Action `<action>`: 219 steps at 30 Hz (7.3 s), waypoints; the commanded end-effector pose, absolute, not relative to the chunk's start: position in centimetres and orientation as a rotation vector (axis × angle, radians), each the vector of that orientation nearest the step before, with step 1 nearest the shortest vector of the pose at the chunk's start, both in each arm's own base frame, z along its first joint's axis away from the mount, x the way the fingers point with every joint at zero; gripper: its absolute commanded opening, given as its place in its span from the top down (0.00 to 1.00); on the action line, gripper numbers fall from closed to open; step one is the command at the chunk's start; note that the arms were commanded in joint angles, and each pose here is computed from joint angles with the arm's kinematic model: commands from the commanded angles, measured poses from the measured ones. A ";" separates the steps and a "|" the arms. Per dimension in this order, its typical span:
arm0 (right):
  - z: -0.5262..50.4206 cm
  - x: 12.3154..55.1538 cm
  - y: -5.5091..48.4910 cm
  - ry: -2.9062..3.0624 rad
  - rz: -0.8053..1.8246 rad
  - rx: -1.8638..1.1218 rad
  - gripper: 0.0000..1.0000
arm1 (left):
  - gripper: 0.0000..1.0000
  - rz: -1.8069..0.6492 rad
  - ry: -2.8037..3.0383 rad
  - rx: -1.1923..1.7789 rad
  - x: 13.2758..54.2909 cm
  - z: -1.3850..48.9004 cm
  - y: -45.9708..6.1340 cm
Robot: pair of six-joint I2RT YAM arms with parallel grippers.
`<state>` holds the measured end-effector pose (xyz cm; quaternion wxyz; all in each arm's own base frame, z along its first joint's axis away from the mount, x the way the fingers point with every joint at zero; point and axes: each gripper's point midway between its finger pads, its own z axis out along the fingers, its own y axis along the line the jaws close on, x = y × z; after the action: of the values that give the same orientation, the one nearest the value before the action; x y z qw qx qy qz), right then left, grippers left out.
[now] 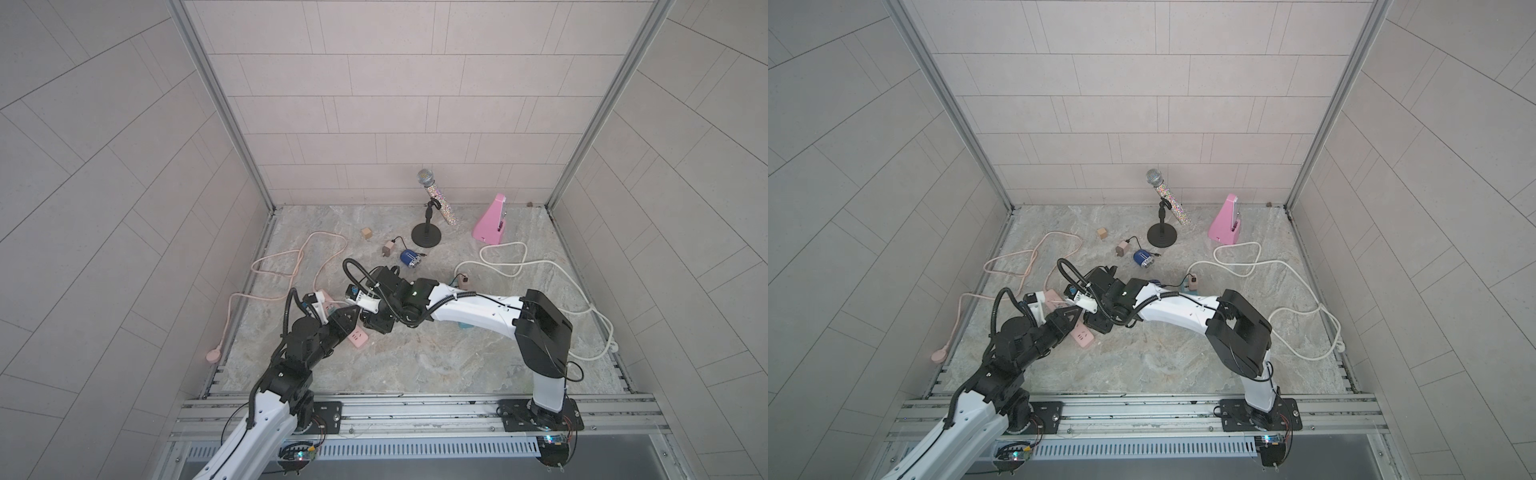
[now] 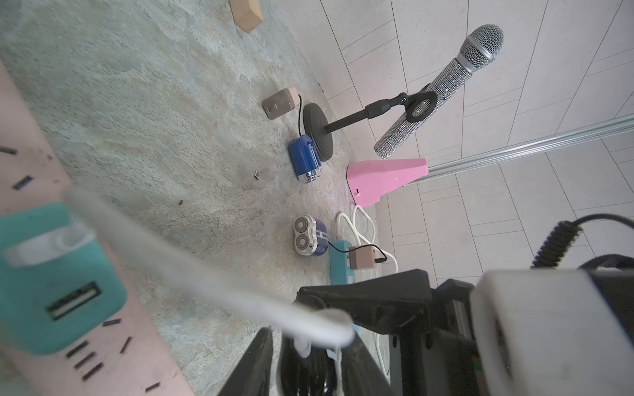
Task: Unplug the electric shaver
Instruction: Remove the charging cable from the electric shaver, then place the electric shaver at the center of the board, then place the charging cable at the center of the board.
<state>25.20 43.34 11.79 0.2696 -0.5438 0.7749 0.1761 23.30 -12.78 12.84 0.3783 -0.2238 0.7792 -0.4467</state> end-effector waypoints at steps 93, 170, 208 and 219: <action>8.1 16.4 37.3 2.299 0.427 -1.510 0.71 | 1.00 -0.964 1.853 -0.577 24.7 14.6 -10.0; 3.6 42.7 39.2 2.523 0.239 -1.159 0.66 | 1.00 -1.048 1.928 -0.554 22.4 13.6 -10.9; 12.0 39.2 37.1 2.418 0.330 -1.060 0.22 | 0.46 -1.078 2.043 -0.497 21.8 15.3 -12.3; 14.2 36.8 37.0 2.392 0.381 -1.048 0.21 | 0.44 -0.958 2.174 -0.457 20.7 16.5 -11.7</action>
<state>37.54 36.62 12.07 0.2330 -0.3913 0.8814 0.1255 21.47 -12.03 18.28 0.3778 -0.1801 0.8167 -0.3973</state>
